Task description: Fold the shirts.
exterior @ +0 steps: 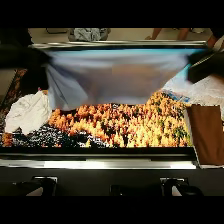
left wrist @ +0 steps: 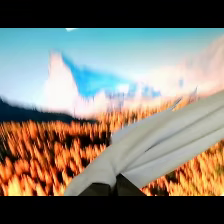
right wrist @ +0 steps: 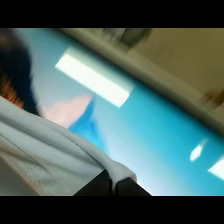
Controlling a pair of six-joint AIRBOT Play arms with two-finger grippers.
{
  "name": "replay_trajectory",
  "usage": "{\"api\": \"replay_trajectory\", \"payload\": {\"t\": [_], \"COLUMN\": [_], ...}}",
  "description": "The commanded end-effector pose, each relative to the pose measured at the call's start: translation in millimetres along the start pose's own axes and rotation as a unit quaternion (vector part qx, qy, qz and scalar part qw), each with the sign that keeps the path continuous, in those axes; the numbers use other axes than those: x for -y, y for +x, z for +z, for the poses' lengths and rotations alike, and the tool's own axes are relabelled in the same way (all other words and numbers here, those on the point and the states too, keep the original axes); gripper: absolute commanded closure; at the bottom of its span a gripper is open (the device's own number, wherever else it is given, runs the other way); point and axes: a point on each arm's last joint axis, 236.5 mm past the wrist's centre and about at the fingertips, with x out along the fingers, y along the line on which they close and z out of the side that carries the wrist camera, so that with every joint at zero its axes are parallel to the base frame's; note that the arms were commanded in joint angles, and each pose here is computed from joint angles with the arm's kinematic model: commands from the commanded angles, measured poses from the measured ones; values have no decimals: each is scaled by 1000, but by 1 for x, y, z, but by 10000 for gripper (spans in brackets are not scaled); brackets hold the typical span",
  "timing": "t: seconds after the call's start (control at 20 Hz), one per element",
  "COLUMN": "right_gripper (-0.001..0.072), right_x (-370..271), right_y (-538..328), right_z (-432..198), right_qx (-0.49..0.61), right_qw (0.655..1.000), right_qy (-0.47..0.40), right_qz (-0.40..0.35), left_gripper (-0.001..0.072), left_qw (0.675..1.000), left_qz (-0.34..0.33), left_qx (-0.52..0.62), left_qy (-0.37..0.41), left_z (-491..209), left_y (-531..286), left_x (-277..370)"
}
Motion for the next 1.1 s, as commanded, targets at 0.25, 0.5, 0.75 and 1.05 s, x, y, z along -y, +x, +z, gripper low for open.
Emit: {"api": "replay_trajectory", "payload": {"t": [0.25, 0.5, 0.75, 1.05], "right_gripper": [675, 675, 675, 675], "right_x": [24, 29, 22, -21], "right_y": [-196, -148, 0, 185], "right_z": [102, 55, -113, -274], "right_qx": [105, 1, -276, -342], "right_qw": [980, 990, 961, 920], "right_qy": [-37, -27, 13, 173], "right_qz": [-168, -136, -8, 82], "left_gripper": [676, 675, 674, 674], "left_qw": [978, 986, 997, 970], "left_qz": [-25, 4, 10, 17], "left_qx": [209, 164, -40, -204], "left_qy": [7, -3, -58, -130], "left_z": [72, 61, -38, -187], "left_y": [-178, -141, 28, 212], "left_x": [79, 52, -14, -83]}}
